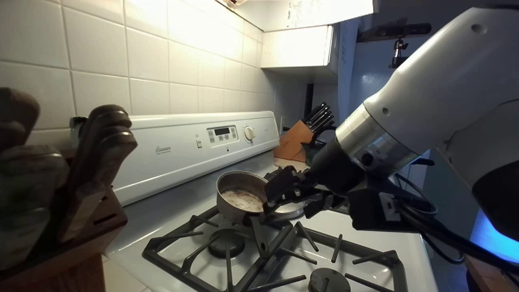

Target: Put the left pot centrally

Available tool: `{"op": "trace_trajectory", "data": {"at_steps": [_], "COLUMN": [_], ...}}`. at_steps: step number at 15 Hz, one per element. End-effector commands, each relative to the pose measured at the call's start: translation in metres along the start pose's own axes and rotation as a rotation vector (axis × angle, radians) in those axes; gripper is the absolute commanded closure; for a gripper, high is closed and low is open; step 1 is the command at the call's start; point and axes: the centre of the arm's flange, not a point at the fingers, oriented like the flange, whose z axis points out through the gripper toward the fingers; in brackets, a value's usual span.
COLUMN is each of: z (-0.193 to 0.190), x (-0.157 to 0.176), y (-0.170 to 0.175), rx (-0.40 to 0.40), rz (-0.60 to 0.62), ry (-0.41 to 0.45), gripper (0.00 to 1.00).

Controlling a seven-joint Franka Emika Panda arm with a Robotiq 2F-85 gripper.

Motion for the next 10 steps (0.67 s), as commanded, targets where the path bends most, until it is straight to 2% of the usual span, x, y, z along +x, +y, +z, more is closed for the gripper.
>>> {"op": "trace_trajectory", "data": {"at_steps": [1, 10], "z": [0.029, 0.067], "x": [-0.004, -0.002], "y": [-0.010, -0.013], "rx": [0.010, -0.029], "rz": [0.042, 0.072], "ry": [0.061, 0.114], "gripper": [0.00, 0.00]}}
